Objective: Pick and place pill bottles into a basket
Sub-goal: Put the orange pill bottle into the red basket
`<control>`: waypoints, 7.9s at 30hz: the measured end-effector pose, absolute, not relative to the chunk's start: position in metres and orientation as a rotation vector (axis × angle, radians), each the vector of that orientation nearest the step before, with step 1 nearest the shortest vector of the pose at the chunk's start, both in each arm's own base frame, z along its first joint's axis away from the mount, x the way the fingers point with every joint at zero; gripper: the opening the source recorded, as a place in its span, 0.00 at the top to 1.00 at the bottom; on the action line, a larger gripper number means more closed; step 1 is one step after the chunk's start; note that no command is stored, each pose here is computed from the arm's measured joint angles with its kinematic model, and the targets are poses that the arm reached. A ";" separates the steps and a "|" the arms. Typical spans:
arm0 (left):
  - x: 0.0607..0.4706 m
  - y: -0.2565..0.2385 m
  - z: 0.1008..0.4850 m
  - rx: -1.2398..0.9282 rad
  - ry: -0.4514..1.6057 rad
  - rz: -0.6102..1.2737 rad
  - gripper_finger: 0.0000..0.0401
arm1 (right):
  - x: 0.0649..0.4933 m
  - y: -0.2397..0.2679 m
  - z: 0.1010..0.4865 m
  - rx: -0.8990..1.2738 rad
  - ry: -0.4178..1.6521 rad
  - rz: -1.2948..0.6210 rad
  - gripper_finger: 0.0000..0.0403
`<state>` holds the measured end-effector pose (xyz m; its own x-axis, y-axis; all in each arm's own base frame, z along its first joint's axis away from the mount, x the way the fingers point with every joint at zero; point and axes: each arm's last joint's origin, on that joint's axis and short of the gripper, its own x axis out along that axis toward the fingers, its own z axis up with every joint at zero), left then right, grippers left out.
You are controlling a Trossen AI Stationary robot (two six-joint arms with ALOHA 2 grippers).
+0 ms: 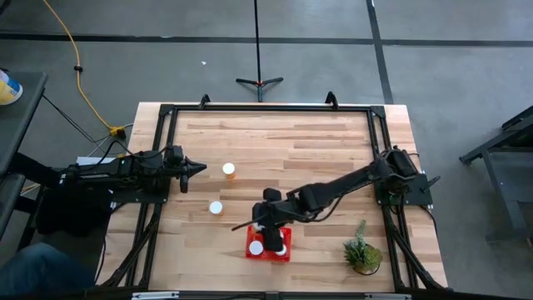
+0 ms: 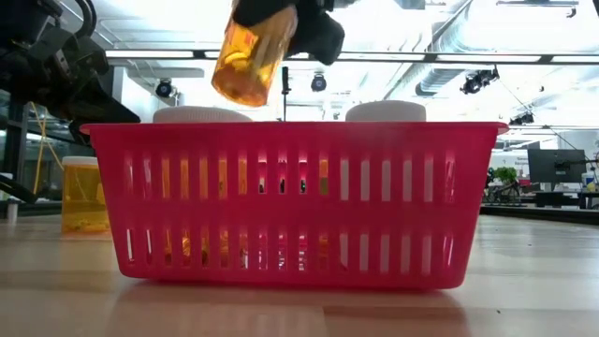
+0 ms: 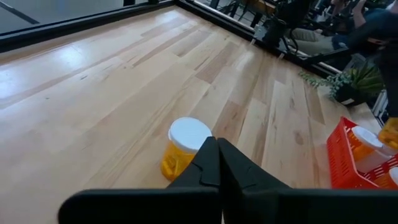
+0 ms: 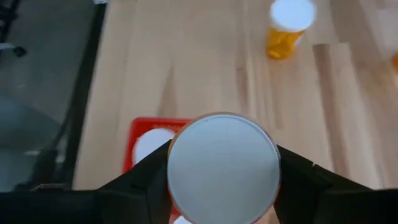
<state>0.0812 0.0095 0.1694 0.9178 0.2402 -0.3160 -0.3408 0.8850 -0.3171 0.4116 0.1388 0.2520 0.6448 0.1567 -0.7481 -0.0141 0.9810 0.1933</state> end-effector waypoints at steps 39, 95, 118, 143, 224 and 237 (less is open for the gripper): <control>0.081 0.009 0.169 -0.386 0.274 0.301 0.89 | 0.410 0.161 0.226 0.168 0.937 0.078 0.52; 0.081 0.009 0.169 -0.387 0.274 0.300 0.82 | 0.420 0.157 0.193 0.118 1.024 0.099 0.44; 0.081 0.009 0.169 -0.387 0.275 0.299 0.81 | 0.420 0.158 0.193 0.153 1.041 0.147 0.31; 0.081 0.009 0.169 -0.362 0.277 0.296 0.91 | 0.421 0.113 0.280 0.276 0.683 0.014 0.29; 0.134 0.012 0.212 -0.330 0.116 0.281 0.36 | 0.172 -0.067 0.218 0.467 -0.080 -0.385 0.79; 0.190 0.015 0.253 -0.116 0.590 0.314 0.19 | 0.172 -0.066 0.218 0.451 -0.071 -0.360 0.79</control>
